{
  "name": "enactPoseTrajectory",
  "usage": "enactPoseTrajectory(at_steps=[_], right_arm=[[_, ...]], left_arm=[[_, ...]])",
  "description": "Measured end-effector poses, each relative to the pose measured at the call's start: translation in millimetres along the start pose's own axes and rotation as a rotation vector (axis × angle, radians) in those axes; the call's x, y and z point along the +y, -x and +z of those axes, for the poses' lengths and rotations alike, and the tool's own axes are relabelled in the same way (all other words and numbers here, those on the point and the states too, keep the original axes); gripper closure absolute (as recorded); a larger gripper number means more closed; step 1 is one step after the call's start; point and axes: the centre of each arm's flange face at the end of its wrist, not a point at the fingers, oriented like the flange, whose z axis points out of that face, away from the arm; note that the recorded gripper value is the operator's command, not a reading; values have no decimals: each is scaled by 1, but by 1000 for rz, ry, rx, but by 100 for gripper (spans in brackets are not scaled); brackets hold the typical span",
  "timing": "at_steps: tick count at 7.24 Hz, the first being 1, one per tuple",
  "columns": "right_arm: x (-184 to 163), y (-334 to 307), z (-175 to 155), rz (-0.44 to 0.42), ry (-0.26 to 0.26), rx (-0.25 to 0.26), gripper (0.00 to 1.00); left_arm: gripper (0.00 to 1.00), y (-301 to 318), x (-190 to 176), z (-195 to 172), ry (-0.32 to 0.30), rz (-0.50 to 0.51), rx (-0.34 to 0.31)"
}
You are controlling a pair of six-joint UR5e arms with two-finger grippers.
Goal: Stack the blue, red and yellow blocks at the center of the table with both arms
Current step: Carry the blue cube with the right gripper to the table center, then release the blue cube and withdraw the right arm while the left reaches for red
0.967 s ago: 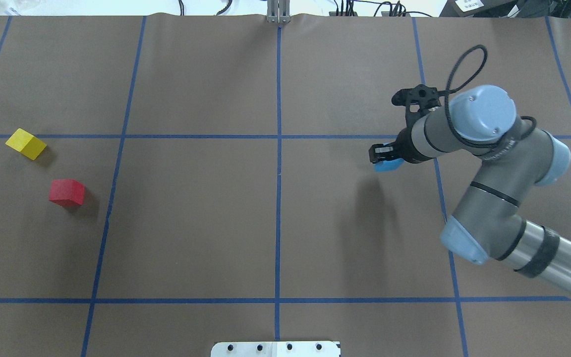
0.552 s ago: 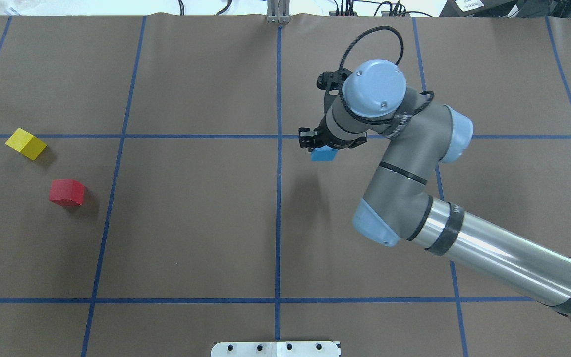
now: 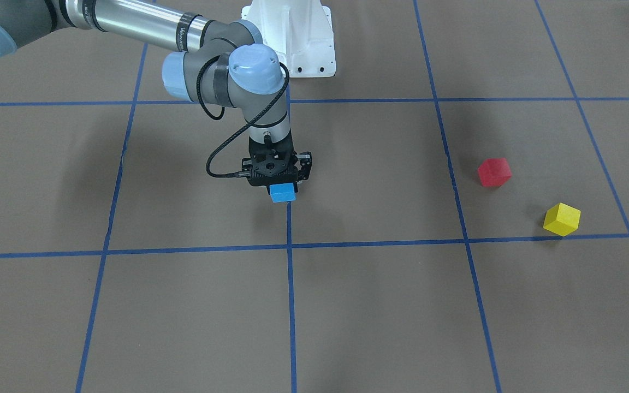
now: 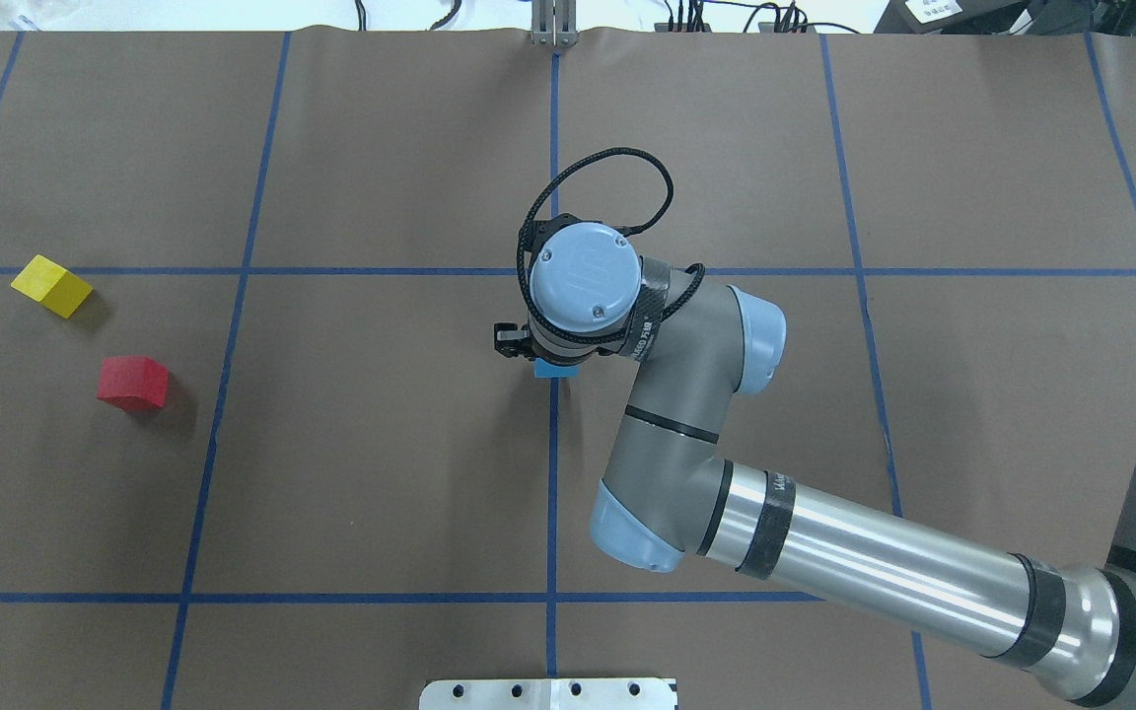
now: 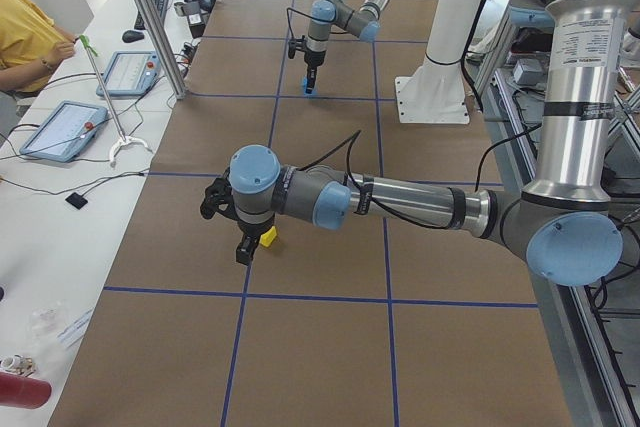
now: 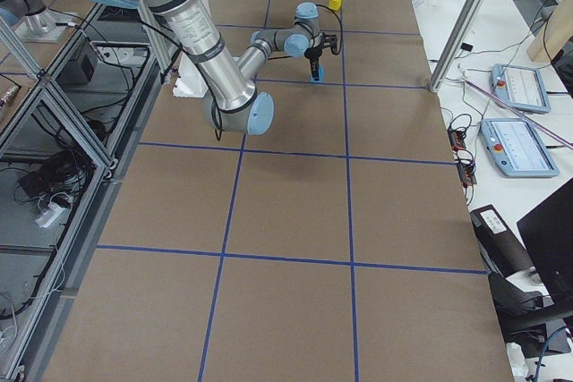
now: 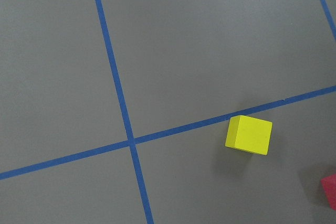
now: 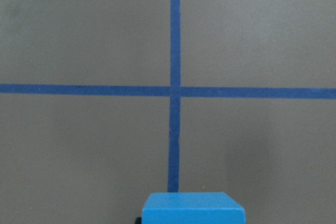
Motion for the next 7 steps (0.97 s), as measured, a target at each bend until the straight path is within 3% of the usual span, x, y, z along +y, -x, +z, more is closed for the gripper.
enactPoseTrajectory(at_steps=[4, 6, 7], right_arm=[[2, 1, 4, -4, -59, 13, 0], [-56, -26, -30, 37, -76, -7, 0], [-104, -61, -57, 48, -41, -30, 0]], left_arm=[[1, 0, -1, 0, -1, 1, 0], [0, -3, -3, -2, -15, 17, 0], [0, -8, -3, 1, -34, 48, 4]])
